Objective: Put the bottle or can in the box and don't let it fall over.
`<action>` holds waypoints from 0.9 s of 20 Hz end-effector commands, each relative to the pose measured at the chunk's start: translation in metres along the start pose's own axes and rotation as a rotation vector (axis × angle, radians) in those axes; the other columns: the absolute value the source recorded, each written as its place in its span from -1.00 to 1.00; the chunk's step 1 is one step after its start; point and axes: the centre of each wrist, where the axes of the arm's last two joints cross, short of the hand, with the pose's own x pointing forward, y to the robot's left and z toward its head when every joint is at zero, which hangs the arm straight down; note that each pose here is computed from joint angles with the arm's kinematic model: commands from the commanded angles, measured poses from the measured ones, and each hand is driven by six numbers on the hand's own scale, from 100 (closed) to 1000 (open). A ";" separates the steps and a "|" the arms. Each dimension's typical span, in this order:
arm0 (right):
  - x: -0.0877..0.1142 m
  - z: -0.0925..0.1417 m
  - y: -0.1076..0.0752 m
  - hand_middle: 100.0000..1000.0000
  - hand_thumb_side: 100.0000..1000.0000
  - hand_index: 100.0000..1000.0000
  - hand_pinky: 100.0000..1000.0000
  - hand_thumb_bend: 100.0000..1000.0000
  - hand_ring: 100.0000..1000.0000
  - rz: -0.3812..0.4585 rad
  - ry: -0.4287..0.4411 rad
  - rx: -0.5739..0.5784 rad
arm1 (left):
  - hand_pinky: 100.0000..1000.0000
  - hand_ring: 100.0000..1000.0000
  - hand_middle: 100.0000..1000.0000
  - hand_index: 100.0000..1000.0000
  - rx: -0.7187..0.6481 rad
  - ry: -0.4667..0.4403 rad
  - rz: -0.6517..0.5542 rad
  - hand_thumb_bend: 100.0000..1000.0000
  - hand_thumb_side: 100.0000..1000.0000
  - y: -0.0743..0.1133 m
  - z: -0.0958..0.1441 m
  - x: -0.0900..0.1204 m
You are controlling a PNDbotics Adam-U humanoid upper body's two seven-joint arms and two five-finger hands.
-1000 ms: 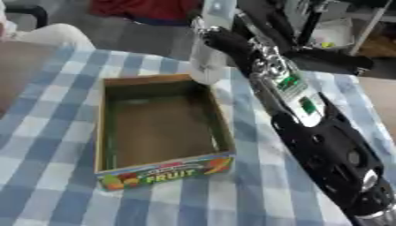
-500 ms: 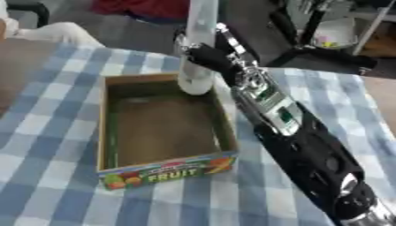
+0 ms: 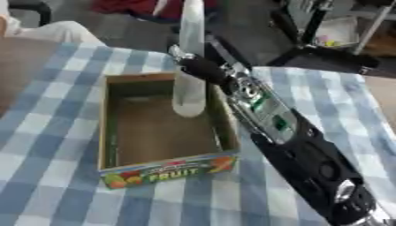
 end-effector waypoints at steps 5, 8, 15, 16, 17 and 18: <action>-0.001 0.002 -0.014 1.00 0.52 0.84 0.76 -1.00 1.00 0.094 0.004 0.073 | 0.96 -0.15 0.06 0.49 0.005 -0.033 -0.032 0.29 -0.24 0.008 -0.004 0.009; -0.003 0.006 -0.017 1.00 0.51 0.84 0.76 -1.00 1.00 0.094 0.009 0.079 | 0.96 -0.15 0.06 0.50 0.007 -0.029 -0.037 0.29 -0.24 0.009 -0.003 0.008; -0.009 0.019 -0.024 1.00 0.51 0.85 0.75 -1.00 1.00 0.093 0.013 0.094 | 0.96 -0.15 0.06 0.50 0.010 -0.018 -0.050 0.30 -0.24 0.012 0.000 0.006; -0.009 0.020 -0.025 1.00 0.51 0.85 0.75 -1.00 1.00 0.089 0.012 0.097 | 0.96 -0.16 0.05 0.50 0.011 -0.016 -0.051 0.30 -0.24 0.012 0.000 0.006; -0.009 0.022 -0.025 1.00 0.51 0.85 0.75 -1.00 1.00 0.086 0.011 0.101 | 0.96 -0.16 0.05 0.50 0.011 -0.014 -0.053 0.30 -0.24 0.013 0.000 0.005; -0.009 0.024 -0.026 1.00 0.51 0.85 0.75 -1.00 1.00 0.084 0.008 0.104 | 0.96 -0.16 0.05 0.50 0.012 -0.012 -0.054 0.30 -0.24 0.013 0.001 0.005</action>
